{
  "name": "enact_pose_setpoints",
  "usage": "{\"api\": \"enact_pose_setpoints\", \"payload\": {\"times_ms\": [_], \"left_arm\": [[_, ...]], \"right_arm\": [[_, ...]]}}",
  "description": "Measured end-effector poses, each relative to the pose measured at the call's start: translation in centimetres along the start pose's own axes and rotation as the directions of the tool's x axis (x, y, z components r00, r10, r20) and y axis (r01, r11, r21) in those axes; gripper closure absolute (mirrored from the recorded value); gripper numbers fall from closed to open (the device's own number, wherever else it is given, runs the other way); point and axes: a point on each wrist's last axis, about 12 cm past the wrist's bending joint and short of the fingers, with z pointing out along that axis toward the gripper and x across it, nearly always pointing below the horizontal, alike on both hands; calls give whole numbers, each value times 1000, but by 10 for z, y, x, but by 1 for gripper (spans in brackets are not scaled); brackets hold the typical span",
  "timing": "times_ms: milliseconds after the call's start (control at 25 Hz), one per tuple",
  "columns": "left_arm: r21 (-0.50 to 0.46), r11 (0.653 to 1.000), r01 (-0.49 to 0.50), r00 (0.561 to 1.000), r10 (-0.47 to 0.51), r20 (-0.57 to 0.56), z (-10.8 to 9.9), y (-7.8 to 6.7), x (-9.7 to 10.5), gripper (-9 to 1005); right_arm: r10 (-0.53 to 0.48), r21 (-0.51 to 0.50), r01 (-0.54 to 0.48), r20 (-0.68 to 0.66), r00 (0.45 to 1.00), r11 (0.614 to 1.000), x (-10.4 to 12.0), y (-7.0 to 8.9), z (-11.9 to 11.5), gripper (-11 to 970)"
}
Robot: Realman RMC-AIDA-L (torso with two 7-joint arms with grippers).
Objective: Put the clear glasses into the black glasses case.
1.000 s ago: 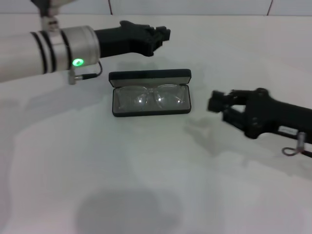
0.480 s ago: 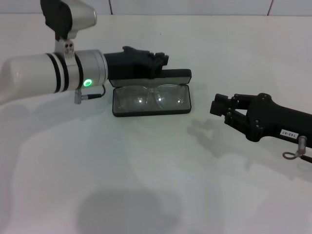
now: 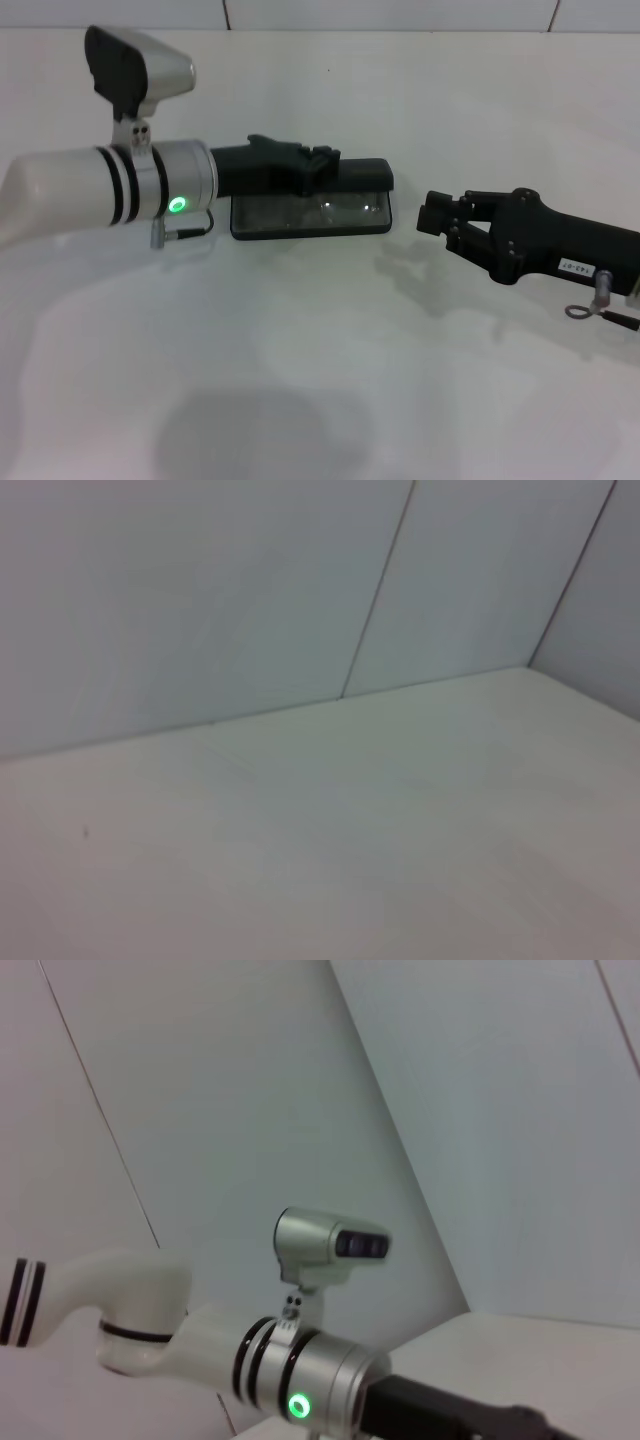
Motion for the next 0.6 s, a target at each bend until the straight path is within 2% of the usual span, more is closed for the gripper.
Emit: {"api": "enact_pose_setpoints", "payload": {"times_ms": [280, 360, 480, 600], "left_arm": [[30, 997, 66, 998, -66, -7, -13, -5, 27, 883], [74, 996, 53, 998, -55, 28, -18, -9, 26, 881], [207, 971, -123, 975, 79, 208, -43, -23, 12, 879], [217, 927, -307, 904, 212, 372, -71, -34, 8, 876]], "right_arm": [[-5, -6, 5, -15, 1000, 1000, -3, -5, 9, 644], [-11, -15, 10, -15, 1000, 1000, -4, -5, 10, 640], [-22, -23, 22, -1, 1000, 999, -6, -4, 8, 635], [-32, -25, 33, 8, 999, 999, -10, -6, 6, 630]]}}
